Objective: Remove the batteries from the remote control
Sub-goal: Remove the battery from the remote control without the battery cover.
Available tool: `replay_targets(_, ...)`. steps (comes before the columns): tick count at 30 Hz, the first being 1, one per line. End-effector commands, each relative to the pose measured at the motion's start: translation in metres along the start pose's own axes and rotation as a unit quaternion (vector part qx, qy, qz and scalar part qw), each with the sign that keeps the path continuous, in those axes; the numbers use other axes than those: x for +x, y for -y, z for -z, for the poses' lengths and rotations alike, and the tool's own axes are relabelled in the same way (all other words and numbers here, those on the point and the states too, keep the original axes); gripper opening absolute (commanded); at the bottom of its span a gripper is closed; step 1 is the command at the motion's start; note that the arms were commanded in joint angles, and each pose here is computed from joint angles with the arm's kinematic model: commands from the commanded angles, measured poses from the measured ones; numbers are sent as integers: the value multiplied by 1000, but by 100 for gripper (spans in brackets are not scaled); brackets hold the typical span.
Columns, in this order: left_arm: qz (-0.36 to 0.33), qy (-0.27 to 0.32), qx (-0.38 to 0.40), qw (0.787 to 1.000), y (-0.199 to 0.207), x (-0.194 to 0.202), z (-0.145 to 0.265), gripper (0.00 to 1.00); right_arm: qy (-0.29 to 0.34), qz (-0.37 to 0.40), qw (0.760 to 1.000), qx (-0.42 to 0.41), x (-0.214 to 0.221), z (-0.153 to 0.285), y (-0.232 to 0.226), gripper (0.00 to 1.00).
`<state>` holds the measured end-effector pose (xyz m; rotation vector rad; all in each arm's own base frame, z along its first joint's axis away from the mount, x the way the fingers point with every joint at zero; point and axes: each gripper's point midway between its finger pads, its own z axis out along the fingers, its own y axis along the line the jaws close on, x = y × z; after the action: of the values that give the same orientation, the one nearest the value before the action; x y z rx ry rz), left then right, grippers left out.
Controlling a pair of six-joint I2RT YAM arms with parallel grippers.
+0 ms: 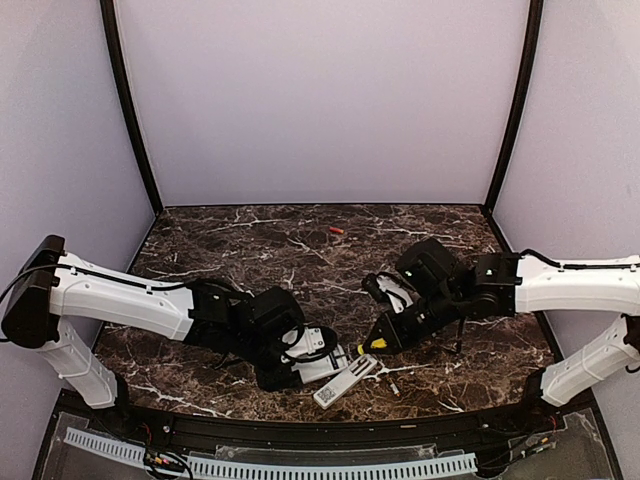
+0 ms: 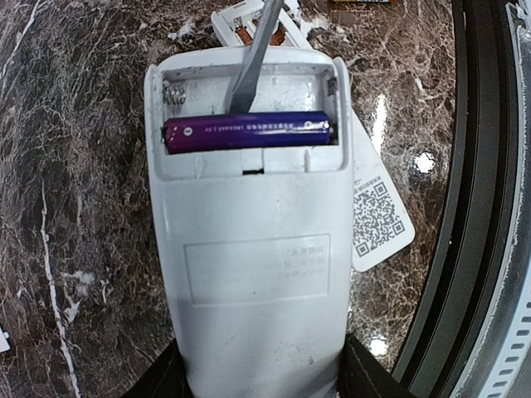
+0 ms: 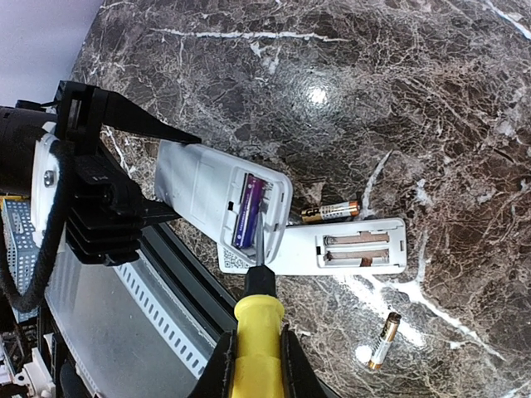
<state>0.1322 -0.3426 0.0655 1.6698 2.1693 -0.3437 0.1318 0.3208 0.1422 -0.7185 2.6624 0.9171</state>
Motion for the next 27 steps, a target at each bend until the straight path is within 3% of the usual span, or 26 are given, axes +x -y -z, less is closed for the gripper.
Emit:
replay_targets(1,-9,17,1,1000,2,-4,7,32,-4,-2,1000,-27,4,-11,-4,0)
replay_targets(17,0,47,16,999,8,-7,16,31,10,-60,982,-180,6,-11,-13,0)
replay_targets(27,3,46,18,999,9,-3,15,30,31,-78,969,-234,-5,16,-15,0)
